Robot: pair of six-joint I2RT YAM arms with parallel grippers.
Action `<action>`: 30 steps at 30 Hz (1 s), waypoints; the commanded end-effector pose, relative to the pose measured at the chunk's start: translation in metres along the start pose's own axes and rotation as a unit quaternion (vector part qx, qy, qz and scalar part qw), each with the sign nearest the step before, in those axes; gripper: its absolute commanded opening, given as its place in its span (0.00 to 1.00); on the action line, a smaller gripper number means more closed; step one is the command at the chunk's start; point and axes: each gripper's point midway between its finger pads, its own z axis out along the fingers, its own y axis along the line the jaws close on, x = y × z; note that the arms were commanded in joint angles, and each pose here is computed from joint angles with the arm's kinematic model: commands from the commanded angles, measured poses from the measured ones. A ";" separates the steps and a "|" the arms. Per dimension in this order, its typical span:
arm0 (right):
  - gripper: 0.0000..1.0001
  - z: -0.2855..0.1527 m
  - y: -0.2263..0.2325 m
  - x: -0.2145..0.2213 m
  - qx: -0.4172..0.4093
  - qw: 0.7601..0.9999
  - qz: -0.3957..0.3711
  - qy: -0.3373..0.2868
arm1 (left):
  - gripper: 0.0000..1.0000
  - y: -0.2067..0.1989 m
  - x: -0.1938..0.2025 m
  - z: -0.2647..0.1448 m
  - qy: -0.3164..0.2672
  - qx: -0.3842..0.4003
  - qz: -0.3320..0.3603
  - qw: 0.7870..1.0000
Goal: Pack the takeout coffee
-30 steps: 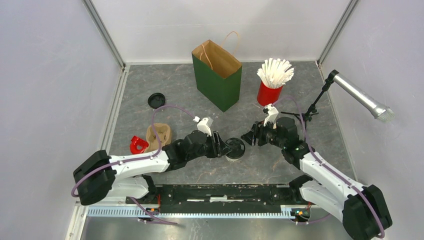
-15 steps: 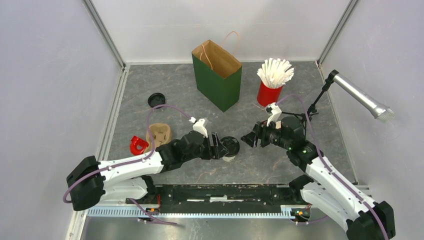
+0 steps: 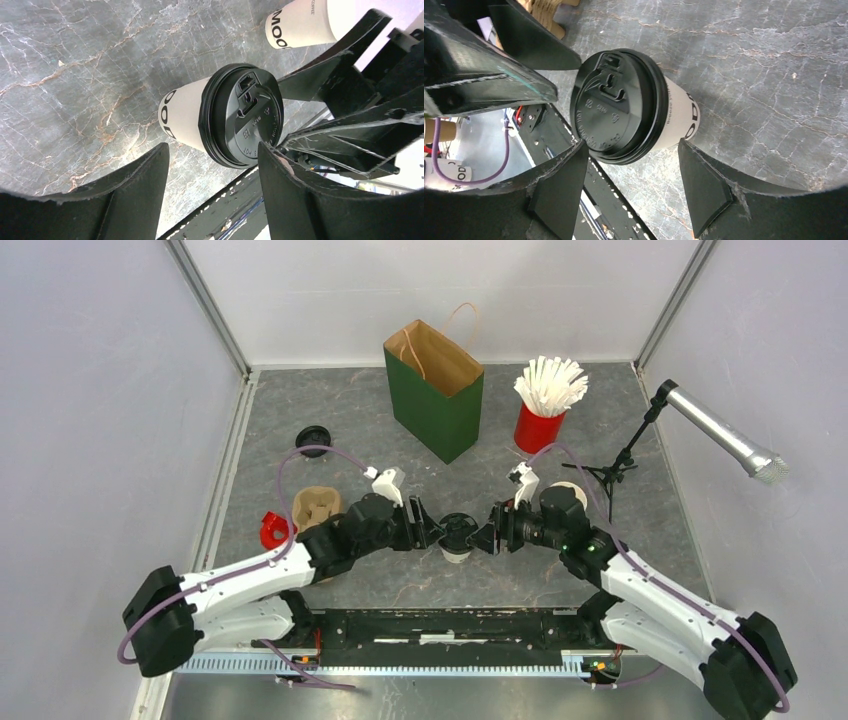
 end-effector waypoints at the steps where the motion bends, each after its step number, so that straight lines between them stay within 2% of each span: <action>1: 0.73 0.009 0.001 -0.022 0.005 0.999 -0.015 -0.031 | 0.70 -0.007 -0.016 -0.004 -0.013 0.027 0.013 0.999; 6: 0.75 0.015 -0.001 -0.024 0.008 0.999 -0.018 -0.026 | 0.64 -0.007 -0.022 0.000 -0.009 0.049 -0.004 0.999; 14: 0.76 0.020 0.001 -0.031 0.005 0.999 -0.022 -0.027 | 0.63 -0.011 -0.014 0.007 0.012 0.079 -0.001 0.997; 20: 0.80 0.022 0.000 -0.034 0.008 0.999 -0.023 -0.029 | 0.62 -0.006 -0.009 0.013 0.022 0.072 0.003 0.997; 30: 0.81 0.027 0.003 -0.043 0.000 0.999 -0.019 -0.040 | 0.60 0.002 -0.007 0.020 0.026 0.057 0.006 0.998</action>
